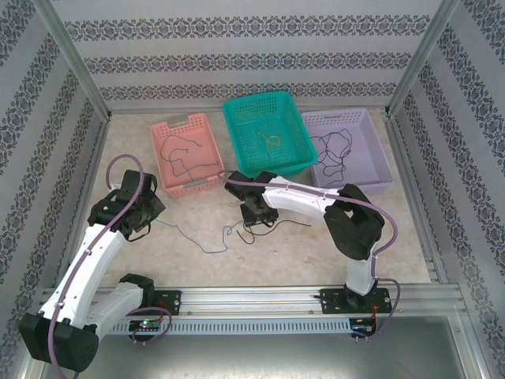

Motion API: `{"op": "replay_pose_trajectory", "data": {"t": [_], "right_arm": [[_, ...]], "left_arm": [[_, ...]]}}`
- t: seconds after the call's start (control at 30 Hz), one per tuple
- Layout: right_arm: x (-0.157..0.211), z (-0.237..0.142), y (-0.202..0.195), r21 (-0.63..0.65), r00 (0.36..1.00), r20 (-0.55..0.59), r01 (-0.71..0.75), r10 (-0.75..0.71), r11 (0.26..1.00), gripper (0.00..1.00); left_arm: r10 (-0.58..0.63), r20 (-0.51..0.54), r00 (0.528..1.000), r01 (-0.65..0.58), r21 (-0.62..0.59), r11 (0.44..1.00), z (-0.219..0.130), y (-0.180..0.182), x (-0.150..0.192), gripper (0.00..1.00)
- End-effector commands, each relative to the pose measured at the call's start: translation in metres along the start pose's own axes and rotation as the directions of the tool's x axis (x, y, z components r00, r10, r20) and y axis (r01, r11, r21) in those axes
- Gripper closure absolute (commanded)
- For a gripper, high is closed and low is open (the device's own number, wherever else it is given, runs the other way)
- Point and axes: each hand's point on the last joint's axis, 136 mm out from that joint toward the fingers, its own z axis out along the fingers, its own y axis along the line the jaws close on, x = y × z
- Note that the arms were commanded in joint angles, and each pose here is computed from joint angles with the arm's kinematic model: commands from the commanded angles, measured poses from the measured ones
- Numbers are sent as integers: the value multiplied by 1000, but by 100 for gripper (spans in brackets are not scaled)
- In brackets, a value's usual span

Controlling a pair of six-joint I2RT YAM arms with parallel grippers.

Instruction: Untangle the cables

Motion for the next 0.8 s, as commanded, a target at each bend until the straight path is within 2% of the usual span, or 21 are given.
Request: {"op": "replay_pose_trajectory", "data": {"t": [0.0,0.1,0.2,0.33,0.43,0.57,0.67,0.77], "right_arm": [[3,13,-15,100,986,2,166,-167,981,54],[-3,20,-9,97,972,3,235,-236,967,56],[-12,26,-10,124,967,4,254,-256,959,66],[-17,33,-23,149,970,-13,240,-241,959,99],[-17,19,-58,206,982,6,185,-191,961,100],[-14,-12,-131,235,998,67,-29,14,972,100],[-13,-40,-183,217,971,138,-220,193,951,100],[-17,-66,-216,182,927,221,-344,302,921,100]], "left_arm": [[-10,38,999,9,41,999,-5,-11,-14,100],[-10,39,999,9,37,999,-3,-11,-14,100],[-3,45,999,2,24,1000,-2,-10,-16,100],[23,76,997,-22,-20,1000,-1,-3,-21,100],[69,124,990,-53,-125,991,-6,14,-31,100],[147,197,969,-81,-311,947,-16,46,-47,100],[165,241,956,-61,-387,920,-24,66,-56,100],[159,261,952,-42,-402,915,-24,73,-62,100]]}}
